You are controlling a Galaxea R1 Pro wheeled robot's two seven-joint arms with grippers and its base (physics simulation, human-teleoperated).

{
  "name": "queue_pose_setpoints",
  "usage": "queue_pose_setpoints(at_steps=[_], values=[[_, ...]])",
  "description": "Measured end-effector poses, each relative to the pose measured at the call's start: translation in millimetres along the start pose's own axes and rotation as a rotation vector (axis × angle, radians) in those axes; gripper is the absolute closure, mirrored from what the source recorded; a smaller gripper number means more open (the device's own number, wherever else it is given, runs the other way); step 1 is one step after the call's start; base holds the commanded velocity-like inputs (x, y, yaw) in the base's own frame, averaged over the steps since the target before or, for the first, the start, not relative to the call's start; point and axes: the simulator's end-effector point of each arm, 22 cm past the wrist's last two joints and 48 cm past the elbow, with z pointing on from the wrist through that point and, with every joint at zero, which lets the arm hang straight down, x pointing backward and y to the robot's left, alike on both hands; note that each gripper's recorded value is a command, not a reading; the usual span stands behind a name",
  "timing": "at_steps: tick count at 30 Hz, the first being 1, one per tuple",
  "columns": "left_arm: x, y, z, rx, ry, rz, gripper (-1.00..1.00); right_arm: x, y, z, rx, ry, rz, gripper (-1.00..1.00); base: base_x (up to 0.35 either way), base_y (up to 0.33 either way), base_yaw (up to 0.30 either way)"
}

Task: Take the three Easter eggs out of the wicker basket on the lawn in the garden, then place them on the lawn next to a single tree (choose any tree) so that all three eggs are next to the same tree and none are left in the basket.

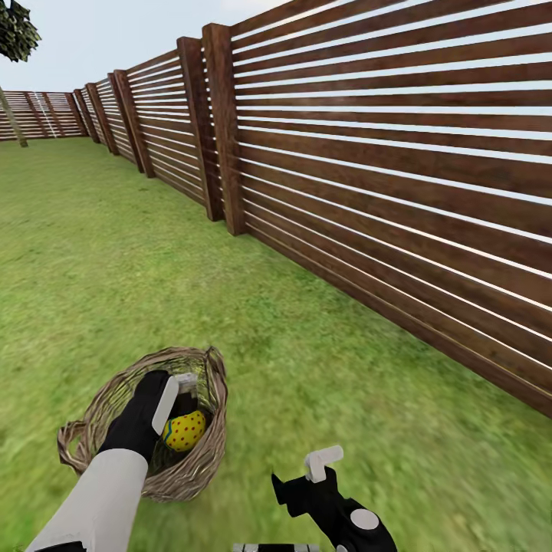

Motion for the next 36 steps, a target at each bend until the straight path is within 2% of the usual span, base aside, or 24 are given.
queue_pose_setpoints(at_steps=[25,36], values=[[30,2,50.7,-0.027,0.083,0.009,-1.00,40,-7,21.8,-0.005,0.096,0.038,-1.00,0.000,0.000,0.000],[30,2,50.2,-0.029,0.082,0.010,-1.00,39,-6,21.8,-0.007,0.094,0.039,-1.00,0.032,0.000,0.000]])
